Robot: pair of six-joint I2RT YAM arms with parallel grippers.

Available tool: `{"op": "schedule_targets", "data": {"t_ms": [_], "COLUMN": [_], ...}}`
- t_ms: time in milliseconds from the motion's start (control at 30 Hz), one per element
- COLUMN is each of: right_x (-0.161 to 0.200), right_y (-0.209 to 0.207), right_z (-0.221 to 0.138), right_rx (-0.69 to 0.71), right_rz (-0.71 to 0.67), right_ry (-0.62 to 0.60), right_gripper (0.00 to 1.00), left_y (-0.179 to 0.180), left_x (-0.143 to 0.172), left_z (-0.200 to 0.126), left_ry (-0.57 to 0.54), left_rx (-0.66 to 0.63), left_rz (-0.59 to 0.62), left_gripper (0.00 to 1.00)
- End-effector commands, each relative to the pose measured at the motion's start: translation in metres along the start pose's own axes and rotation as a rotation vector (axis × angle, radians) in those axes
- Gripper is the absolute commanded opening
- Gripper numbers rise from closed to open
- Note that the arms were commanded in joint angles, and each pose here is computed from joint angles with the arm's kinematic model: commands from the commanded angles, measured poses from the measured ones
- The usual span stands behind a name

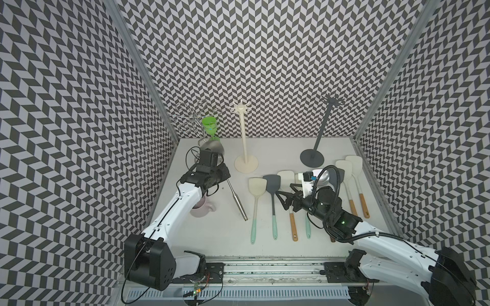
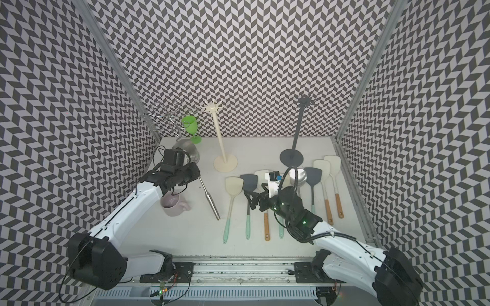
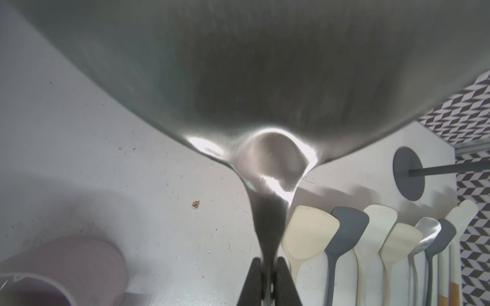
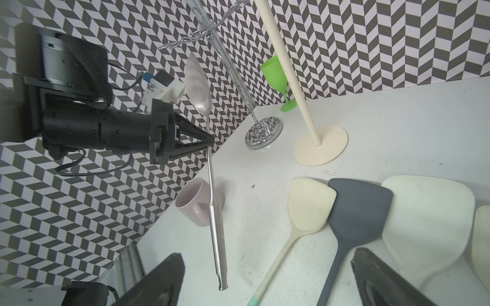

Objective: Take the spatula off the kitchen utensil rack
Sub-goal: Place the spatula at the center of the board.

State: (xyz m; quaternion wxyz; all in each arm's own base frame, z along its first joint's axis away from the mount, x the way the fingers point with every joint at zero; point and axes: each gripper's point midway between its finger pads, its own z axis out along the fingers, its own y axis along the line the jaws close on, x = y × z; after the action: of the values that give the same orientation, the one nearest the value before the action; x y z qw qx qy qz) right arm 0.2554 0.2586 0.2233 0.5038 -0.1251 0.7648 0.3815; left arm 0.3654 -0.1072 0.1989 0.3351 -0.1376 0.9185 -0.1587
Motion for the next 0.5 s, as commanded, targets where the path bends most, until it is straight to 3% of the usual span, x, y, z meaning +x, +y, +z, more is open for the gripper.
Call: {"op": "schedule_targets", "data": {"t_ms": [0,267,467], "right_x": [-0.017,-0.019,-0.017], "right_y": [0.002,-0.013,-0.021], "right_z": [-0.007,-0.026,-0.03], "right_rx": [-0.004,0.053,0.069], "right_rz": [0.012,0.013,0.016], "right_ry": [-0.081,-0.13,-0.131], "right_gripper": [1.0,1.0,1.0], "left_y": [-0.008,-0.013,-0.011], "left_x": [-0.009,0.033,0.066], "left_z": [-0.002,0.026,0.049], "left_ry": [-0.024,0.135,0.239], "left_rx": [-0.058,-0.083,-0.101], "left_rz": [0.153,0.33,0.389], "left_gripper": [0.0,0.0,0.0]}}
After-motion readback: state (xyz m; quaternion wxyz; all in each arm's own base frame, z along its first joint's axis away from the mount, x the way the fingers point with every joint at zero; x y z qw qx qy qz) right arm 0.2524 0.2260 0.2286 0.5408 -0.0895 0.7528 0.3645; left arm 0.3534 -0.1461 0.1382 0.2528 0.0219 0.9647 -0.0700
